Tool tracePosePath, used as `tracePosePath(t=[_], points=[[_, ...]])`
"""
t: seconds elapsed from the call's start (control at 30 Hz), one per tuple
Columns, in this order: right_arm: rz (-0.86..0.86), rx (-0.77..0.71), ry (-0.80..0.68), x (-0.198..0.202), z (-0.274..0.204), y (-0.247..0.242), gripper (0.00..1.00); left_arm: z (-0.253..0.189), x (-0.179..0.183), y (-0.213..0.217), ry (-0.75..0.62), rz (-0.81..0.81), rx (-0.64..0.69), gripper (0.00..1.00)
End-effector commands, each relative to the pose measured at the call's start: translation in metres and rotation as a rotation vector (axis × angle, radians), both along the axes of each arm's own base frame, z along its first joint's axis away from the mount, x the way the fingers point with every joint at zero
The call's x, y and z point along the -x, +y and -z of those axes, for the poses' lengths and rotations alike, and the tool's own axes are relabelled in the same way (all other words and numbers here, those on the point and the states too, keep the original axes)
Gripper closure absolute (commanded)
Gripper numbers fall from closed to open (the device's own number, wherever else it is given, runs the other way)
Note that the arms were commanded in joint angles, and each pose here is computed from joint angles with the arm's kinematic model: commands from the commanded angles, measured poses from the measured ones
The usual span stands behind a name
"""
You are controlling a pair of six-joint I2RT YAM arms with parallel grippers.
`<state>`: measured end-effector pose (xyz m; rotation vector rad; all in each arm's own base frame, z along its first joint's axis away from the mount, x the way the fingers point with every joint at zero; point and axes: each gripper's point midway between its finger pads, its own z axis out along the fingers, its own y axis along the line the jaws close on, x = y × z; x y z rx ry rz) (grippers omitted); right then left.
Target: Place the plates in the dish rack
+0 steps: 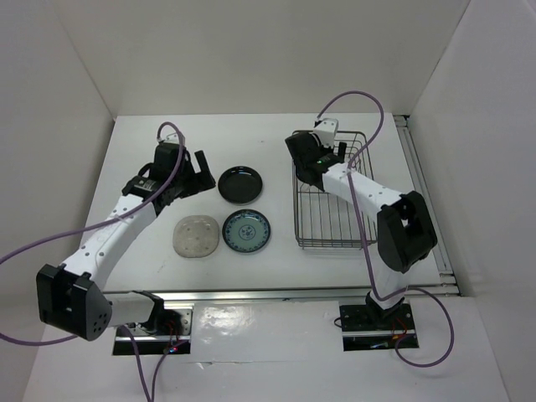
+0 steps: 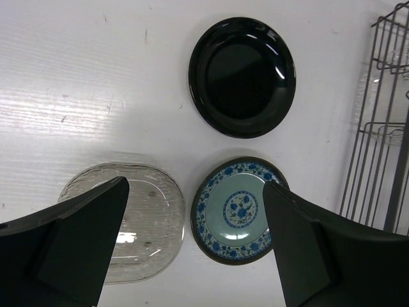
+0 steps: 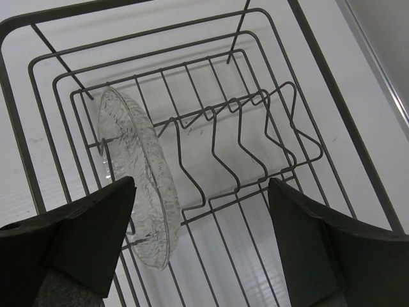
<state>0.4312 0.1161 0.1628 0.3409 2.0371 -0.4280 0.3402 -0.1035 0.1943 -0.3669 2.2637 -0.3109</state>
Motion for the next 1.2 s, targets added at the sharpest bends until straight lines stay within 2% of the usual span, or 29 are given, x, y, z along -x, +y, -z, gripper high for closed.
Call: tracePosePath(t=[0.0,0.2,0.27,0.33,0.4,0.43,0.53,0.73,0.83,1.17], points=[[0.042,-0.022,-0.081,-0.004,-0.033,0.000,0.08,-0.007,-0.014,-0.001,-0.008,-0.016,0.024,0.00],[0.014,-0.091,-0.143,0.013,-0.072,0.004,0.03,0.027,-0.049,-0.008,0.066,-0.012,0.052,0.01],[-0.040,-0.137,-0.157,0.013,-0.078,0.012,0.02,0.028,-0.065,-0.015,0.050,0.009,0.060,0.01],[-0.141,-0.183,-0.145,0.018,-0.078,0.025,0.02,0.050,-0.075,-0.022,0.087,0.043,0.050,0.04],[-0.223,-0.224,-0.160,0.023,-0.079,0.034,0.01,0.055,-0.091,-0.026,0.084,0.053,0.070,0.04],[-0.292,-0.261,-0.153,0.027,-0.078,0.045,0.01,0.074,-0.096,-0.027,0.124,0.070,0.075,0.07],[-0.380,-0.314,-0.193,0.038,-0.083,0.054,0.01,0.087,-0.106,-0.033,0.140,0.078,0.093,0.08],[-0.462,-0.369,-0.250,0.054,-0.112,0.061,0.01,0.116,-0.113,-0.024,0.173,0.052,0.111,0.13],[-0.496,-0.377,-0.260,0.064,-0.120,0.063,0.01,0.126,-0.116,-0.032,0.182,0.085,0.143,0.16],[-0.560,-0.383,-0.274,0.074,-0.126,0.066,0.01,0.157,-0.118,-0.039,0.214,0.122,0.236,0.23]])
